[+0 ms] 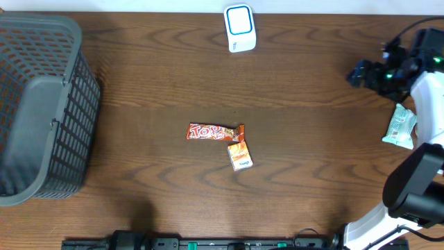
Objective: Scan the item barcode
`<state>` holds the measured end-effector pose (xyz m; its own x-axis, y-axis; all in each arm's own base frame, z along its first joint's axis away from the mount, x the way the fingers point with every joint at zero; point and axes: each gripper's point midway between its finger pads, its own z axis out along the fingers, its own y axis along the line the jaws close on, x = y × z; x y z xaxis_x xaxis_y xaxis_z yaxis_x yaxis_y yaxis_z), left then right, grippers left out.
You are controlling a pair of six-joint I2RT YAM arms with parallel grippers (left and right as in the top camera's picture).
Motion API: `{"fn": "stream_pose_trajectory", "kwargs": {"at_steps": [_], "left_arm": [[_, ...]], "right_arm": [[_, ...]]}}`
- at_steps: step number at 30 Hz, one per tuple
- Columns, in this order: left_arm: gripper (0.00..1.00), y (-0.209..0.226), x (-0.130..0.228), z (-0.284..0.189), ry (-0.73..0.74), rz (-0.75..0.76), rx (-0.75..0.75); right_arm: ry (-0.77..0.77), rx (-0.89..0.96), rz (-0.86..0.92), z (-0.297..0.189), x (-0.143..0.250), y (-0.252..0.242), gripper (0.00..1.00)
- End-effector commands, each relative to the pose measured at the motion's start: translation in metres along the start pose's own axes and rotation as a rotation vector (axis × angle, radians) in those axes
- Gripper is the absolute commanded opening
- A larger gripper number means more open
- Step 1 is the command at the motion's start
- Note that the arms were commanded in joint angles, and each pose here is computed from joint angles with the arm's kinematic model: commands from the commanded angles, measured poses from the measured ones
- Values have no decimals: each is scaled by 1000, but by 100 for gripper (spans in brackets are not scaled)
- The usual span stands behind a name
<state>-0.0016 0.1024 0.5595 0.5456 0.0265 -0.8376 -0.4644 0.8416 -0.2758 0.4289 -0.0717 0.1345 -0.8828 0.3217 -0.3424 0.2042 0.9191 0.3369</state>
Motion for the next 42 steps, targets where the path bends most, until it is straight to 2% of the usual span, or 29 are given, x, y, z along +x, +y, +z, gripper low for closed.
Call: {"fn": "stream_pose_trajectory", "kwargs": {"at_steps": [1,2,3,4,11,12,15,18,20,22,25,32,42], "left_arm": [[98,3,-2,-2,-7,-8,-13],[98,3,-2,-2,-7,-8,-13],[98,3,-2,-2,-7,-8,-13],[98,3,-2,-2,-7,-8,-13],[98,3,-2,-2,-7,-8,-13],[98,3,-2,-2,-7,-8,-13],[98,3,-2,-2,-7,-8,-13],[98,3,-2,-2,-7,-8,-13],[98,3,-1,-2,-6,-7,-13],[98,3,-2,-2,-7,-8,-13],[98,3,-2,-2,-7,-8,-13],[98,3,-2,-2,-7,-8,-13],[98,3,-2,-2,-7,-8,-13]], "right_arm": [[72,-207,104,0,17,59,46],[114,-223,132,2,27,69,34],[149,-237,134,4,36,78,15],[185,-248,126,5,45,88,1],[428,-251,-40,24,129,157,1],[457,-243,-72,27,142,165,3],[544,-222,-204,40,192,193,17],[577,-243,-320,48,227,219,17],[560,-253,-395,54,239,234,11],[511,-247,-481,64,248,248,1],[424,-216,-584,76,253,263,1],[295,-118,-695,94,258,280,1],[301,-20,-705,124,259,262,1]]}}
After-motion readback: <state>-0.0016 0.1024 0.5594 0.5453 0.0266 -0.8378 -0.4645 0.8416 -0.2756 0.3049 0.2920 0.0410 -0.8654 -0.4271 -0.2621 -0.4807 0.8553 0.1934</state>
